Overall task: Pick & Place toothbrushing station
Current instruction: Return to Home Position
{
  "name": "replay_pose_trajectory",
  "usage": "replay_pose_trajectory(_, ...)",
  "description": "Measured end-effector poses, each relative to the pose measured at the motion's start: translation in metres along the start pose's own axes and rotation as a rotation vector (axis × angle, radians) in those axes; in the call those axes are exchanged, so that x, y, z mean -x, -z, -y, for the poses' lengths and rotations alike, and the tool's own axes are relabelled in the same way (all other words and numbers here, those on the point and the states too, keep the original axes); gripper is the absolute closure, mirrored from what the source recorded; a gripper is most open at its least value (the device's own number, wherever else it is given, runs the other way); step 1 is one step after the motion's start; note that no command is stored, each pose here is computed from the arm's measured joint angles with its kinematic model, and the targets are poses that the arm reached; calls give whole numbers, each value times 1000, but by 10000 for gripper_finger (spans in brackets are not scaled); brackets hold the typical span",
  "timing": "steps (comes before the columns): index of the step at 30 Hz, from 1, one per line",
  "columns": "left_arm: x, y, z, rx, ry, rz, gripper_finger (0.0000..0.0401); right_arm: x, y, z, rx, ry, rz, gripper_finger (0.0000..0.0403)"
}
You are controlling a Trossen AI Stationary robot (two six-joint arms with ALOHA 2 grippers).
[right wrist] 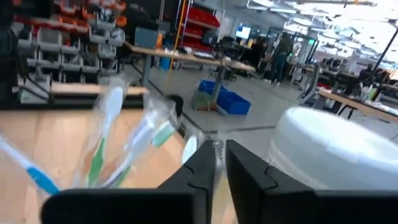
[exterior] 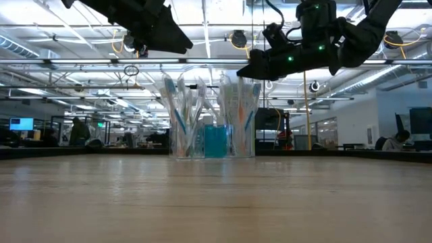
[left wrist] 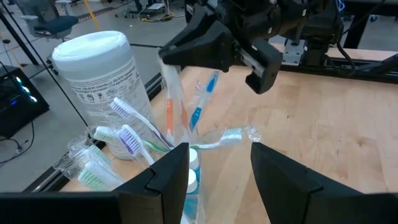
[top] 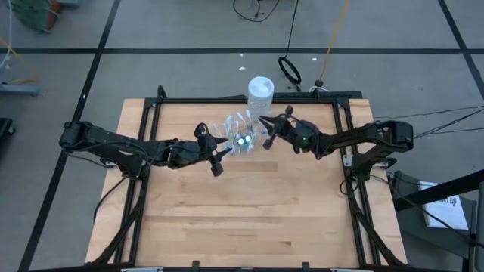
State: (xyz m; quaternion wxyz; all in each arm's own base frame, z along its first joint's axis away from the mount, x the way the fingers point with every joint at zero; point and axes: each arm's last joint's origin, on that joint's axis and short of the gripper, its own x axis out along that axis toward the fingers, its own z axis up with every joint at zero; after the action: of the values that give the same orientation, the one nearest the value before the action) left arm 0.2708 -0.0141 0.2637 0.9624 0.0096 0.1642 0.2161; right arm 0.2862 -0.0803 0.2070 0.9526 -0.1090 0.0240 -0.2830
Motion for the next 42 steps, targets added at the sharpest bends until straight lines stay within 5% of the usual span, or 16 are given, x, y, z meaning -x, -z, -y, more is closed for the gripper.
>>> replay_pose_trajectory(17,2,0,-2,-6,-51,-6,222,8,0,-1,91,-44,-118,234)
replay_pose_trajectory(25,28,-15,-18,-4,-99,50,222,48,-27,13,113,-97,-250,243)
replay_pose_trajectory(33,83,-36,-48,-136,-102,152,222,92,-70,28,66,-123,-104,254)
replay_pose_trajectory(42,113,-41,-65,17,-89,226,222,113,-90,39,-16,-111,10,252)
